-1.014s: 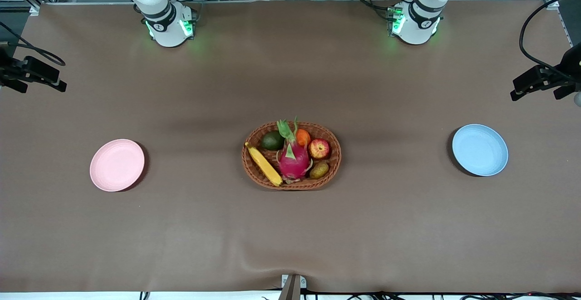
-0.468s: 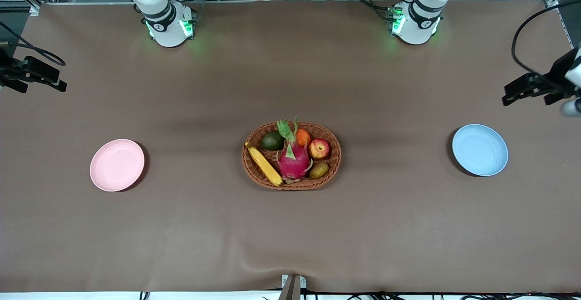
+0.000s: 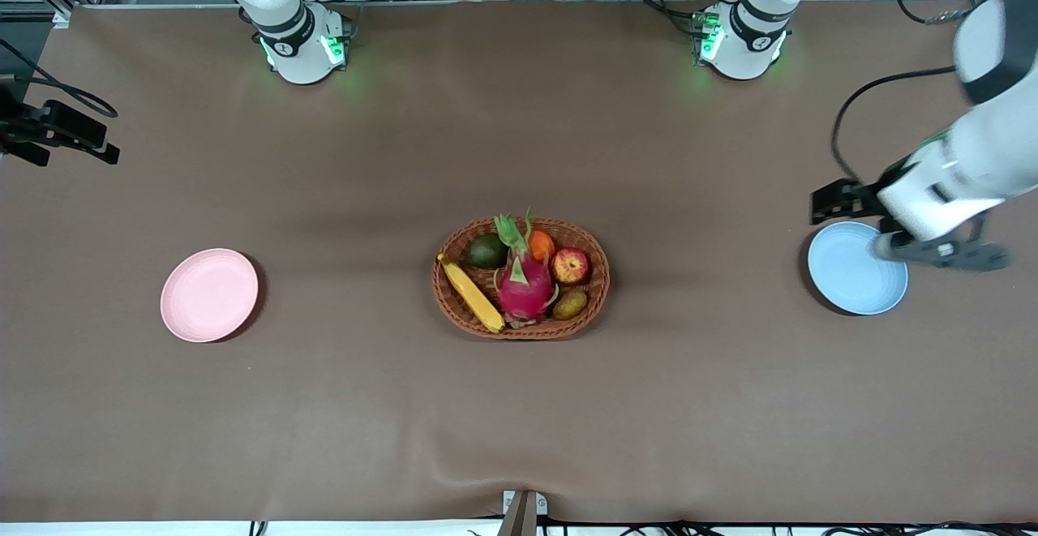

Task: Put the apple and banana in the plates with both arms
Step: 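Move the left gripper over the basket toward the red apple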

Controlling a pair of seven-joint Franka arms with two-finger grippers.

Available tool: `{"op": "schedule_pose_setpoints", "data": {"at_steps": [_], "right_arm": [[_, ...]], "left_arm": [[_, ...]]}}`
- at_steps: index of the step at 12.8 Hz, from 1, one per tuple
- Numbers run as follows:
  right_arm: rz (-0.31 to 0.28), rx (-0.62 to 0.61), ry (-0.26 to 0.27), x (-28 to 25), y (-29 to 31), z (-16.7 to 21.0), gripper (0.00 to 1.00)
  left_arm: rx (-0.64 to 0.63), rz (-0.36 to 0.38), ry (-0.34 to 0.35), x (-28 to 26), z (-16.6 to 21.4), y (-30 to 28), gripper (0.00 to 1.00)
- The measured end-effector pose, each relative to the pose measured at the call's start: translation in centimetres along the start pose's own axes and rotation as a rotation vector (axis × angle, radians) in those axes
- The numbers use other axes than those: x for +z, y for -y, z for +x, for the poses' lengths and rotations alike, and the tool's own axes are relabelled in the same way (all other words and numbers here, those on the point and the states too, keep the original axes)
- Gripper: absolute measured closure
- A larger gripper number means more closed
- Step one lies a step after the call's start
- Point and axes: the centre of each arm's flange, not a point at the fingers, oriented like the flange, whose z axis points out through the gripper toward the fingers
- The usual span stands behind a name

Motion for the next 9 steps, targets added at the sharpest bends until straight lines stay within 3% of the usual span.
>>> {"op": "schedule_pose_setpoints", "data": {"at_steps": [4, 9], "right_arm": [[0.000, 0.000, 0.000, 0.0, 0.0, 0.0, 0.00], [0.000, -0.002, 0.000, 0.0, 0.1, 0.0, 0.00]], "left_arm": [[0.091, -0.061, -0.003, 5.3, 3.2, -4.5, 0.00], [0.234, -0.095, -0.013, 10.8, 4.8, -14.0, 0.00]]}}
